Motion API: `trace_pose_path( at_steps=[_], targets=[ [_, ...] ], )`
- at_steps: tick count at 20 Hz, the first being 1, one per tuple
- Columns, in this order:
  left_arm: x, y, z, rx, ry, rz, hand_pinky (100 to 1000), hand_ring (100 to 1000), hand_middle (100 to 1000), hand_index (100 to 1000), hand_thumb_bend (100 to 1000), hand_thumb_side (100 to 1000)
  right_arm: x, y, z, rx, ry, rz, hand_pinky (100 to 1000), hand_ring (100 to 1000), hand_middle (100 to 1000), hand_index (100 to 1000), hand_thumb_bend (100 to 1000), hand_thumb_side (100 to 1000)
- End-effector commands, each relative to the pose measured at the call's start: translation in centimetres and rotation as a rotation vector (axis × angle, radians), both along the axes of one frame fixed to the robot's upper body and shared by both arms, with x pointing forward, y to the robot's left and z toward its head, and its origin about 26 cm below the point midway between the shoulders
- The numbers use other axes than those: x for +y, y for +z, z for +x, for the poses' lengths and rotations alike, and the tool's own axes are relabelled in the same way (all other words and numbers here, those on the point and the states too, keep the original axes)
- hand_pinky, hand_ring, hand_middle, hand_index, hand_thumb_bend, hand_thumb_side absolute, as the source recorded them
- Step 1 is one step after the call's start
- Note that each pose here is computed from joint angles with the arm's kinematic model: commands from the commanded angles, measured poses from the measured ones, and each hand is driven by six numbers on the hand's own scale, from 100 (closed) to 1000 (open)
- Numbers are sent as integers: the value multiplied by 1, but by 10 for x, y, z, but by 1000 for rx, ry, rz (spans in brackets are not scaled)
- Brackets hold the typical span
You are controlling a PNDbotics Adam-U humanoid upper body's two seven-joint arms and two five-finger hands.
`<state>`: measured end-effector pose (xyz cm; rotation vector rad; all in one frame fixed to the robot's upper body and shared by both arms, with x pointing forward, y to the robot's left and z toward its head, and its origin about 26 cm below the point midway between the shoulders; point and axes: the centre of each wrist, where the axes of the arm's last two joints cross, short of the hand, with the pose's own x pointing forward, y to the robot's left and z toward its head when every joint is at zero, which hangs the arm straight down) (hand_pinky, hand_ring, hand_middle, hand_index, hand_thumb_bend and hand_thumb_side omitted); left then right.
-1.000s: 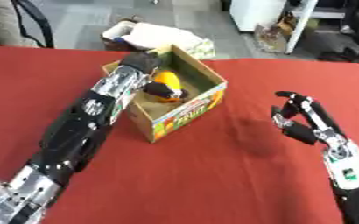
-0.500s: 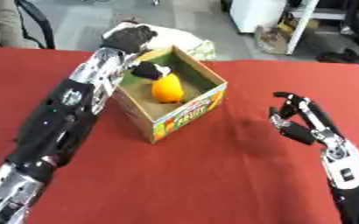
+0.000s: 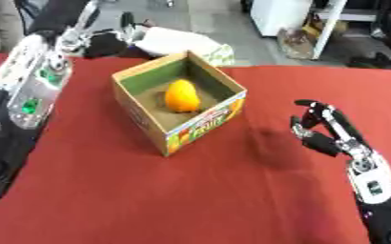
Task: Pick up objects on the table and place them in the box.
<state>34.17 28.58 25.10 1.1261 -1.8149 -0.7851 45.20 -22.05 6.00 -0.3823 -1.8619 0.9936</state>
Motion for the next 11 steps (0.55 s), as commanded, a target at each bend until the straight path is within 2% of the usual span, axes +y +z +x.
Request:
trace_pose_path(
  at_steps=[1, 5, 7, 11],
  targets=[
    [9, 6, -24, -107, -33, -148, 698, 742, 789, 908, 100, 633, -11, 16, 5, -41, -19, -6, 594, 603, 423, 882, 100, 572],
    [19, -26, -41, -140, 8, -332, 673, 707, 757, 895, 100, 686, -13, 16, 5, -41, -25, -4, 594, 603, 423, 882, 100, 569],
    [23, -42, -47, -141, 32, -413, 664, 694, 743, 888, 100, 744, -13, 17, 5, -42, -27, -3, 594, 603, 422, 882, 100, 567],
    [26, -60, -57, -142, 37, -521, 661, 690, 740, 888, 100, 784, -14, 17, 5, -42, -31, -3, 594, 604, 423, 883, 100, 567]
  ],
)
